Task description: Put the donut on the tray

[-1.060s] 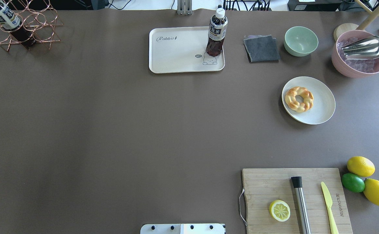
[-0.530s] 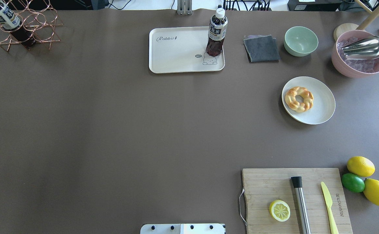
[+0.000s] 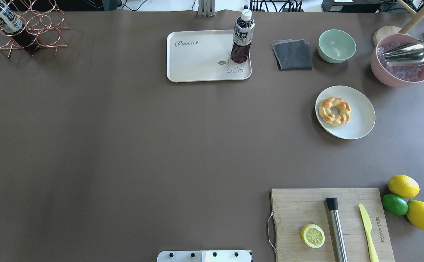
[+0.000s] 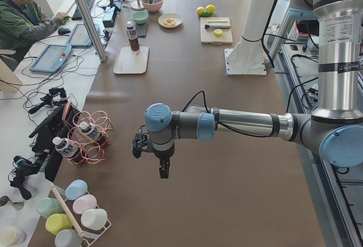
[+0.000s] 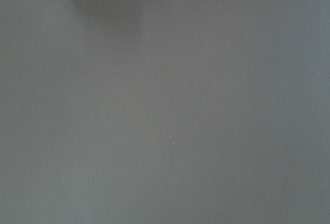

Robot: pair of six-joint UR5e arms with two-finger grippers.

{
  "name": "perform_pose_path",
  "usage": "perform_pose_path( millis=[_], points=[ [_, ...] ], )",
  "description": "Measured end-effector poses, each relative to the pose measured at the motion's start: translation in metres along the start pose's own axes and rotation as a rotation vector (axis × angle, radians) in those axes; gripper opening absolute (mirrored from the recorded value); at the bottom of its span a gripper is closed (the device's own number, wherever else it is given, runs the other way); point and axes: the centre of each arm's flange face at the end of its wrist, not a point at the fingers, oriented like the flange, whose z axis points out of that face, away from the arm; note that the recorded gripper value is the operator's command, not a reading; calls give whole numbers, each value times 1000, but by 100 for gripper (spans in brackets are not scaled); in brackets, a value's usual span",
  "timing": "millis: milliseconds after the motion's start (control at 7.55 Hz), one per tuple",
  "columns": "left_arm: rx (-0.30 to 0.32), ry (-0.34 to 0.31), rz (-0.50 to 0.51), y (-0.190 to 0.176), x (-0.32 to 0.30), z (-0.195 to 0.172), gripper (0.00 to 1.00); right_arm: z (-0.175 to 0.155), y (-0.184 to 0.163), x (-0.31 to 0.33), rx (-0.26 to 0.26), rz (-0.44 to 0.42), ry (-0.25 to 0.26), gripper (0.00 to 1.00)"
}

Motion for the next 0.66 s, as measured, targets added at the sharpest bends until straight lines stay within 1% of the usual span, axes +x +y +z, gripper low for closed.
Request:
perform_pose_path(
  millis=[132,397,530,662],
  points=[
    [0,1,0,0,0,0,99,4,-8,-23,-10,-5,-21,100],
    [0,1,0,0,0,0,99,4,-31,-78,-4,-76,-47,100],
    [-1,1,0,0,0,1,99,3,-40,-99,11,-114,-35,100],
    [0,1,-1,1,0,1,99,6,-43,-113,20,-141,-7,100]
  ],
)
